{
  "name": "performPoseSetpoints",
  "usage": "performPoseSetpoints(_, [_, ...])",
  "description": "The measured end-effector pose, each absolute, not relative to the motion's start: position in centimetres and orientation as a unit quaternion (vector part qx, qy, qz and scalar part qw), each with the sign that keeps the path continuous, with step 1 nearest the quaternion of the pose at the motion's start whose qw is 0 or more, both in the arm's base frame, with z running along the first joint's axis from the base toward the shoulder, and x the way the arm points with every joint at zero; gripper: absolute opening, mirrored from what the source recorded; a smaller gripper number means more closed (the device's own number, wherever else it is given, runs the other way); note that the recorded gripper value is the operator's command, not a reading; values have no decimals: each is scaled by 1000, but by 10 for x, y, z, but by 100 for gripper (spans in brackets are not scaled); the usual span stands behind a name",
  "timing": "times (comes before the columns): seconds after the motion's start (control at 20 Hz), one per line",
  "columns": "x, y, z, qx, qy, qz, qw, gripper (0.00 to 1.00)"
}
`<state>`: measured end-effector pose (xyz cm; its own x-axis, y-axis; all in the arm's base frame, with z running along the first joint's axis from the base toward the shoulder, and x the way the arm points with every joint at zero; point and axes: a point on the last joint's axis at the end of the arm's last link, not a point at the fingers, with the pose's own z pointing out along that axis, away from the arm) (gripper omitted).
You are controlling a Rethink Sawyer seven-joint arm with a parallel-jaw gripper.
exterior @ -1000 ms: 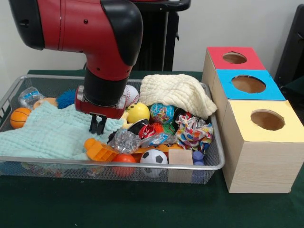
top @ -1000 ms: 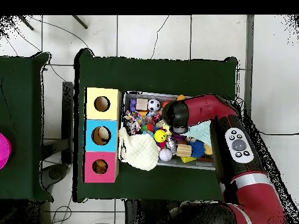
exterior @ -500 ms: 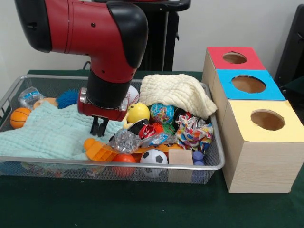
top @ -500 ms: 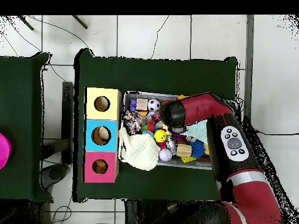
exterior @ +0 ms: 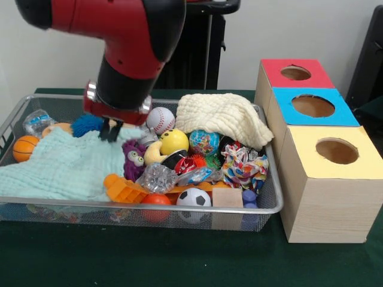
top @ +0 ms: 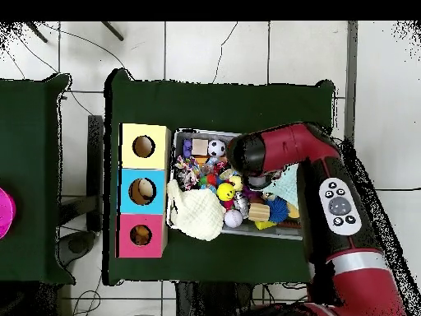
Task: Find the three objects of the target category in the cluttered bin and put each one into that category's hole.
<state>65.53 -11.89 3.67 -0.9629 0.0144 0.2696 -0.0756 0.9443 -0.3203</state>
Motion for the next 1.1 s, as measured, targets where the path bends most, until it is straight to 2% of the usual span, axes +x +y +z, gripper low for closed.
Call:
performPoseSetpoints(0.15, [657,-125,60,26,-970,179,165,0])
performPoseSetpoints(0.2, [662,-131,82,37,-963,188,189,0])
performPoseSetpoints(0.45, [679,-145,123,63,-956,195,209,0])
performPoseSetpoints(0.7, [690,-151,133,70,-958,197,198,0])
performPoseSetpoints(1.1, [692,-152,126,71,-958,195,197,0])
